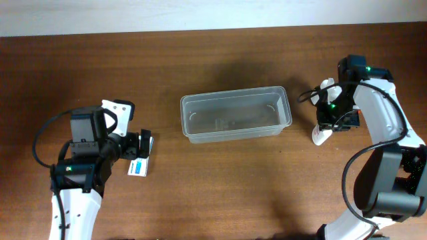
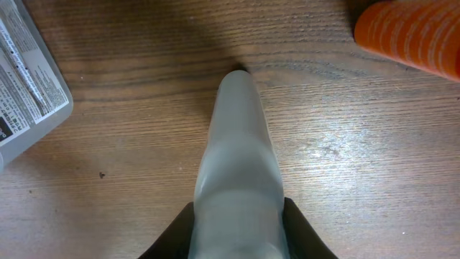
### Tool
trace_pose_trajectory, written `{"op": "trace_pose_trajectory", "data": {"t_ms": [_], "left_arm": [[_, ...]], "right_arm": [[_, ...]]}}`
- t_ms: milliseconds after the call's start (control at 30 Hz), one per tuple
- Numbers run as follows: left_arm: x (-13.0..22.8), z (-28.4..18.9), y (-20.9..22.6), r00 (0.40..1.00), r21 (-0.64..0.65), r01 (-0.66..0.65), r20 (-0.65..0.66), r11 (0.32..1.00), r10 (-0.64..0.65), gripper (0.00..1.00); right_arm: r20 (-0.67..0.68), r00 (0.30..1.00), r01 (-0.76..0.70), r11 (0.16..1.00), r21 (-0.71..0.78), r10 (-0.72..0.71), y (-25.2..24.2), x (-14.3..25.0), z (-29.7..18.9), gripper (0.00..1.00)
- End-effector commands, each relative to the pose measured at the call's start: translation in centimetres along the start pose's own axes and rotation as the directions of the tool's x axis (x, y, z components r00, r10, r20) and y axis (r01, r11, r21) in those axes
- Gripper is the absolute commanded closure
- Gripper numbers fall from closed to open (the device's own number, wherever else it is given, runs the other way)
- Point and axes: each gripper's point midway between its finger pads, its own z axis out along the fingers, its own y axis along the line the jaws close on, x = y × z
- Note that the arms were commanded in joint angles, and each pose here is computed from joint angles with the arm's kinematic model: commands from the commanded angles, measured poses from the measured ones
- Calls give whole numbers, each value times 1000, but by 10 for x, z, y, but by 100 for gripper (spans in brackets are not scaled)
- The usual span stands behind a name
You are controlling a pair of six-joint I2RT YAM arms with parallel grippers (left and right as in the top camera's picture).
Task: Pack container
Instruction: 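Move right gripper to the white dropper bottle and grasp it, then carry the white bottle into the container with right gripper and release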
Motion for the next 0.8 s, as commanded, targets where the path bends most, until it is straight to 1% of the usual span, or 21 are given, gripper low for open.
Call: {"op": "trace_pose_trajectory", "data": {"t_ms": [0,67,167,267,433,500,633,767], "left_arm": [[-8,-3,-2,1000,11,-12,18,1000,11,1],[-8,-3,-2,1000,11,-12,18,1000,11,1],[-8,-3,-2,1000,11,-12,18,1000,11,1],[-8,-3,-2,1000,11,-12,18,1000,11,1],[-8,-3,-2,1000,11,-12,19,1000,12,1],[-8,-3,-2,1000,11,-12,19,1000,12,1],[-8,-3,-2,1000,11,-12,18,1000,12,1],[-8,-3,-2,1000,11,-12,18,1000,11,1]], "right_arm": [[19,1000,-3,1000,-3,3,0,-7,-3,77],[20,1000,-3,1000,-4,3,0,-7,-3,83],[27,1000,-3,1000,-4,3,0,-9,-6,84],[57,998,1,1000,-16,0,3,-16,-24,84],[157,987,29,999,-27,-25,14,-29,-74,83],[211,975,72,997,-27,-65,23,-33,-98,83],[334,931,160,987,-22,-144,55,-40,-149,83],[393,893,245,969,-15,-219,90,-42,-172,84]]}}
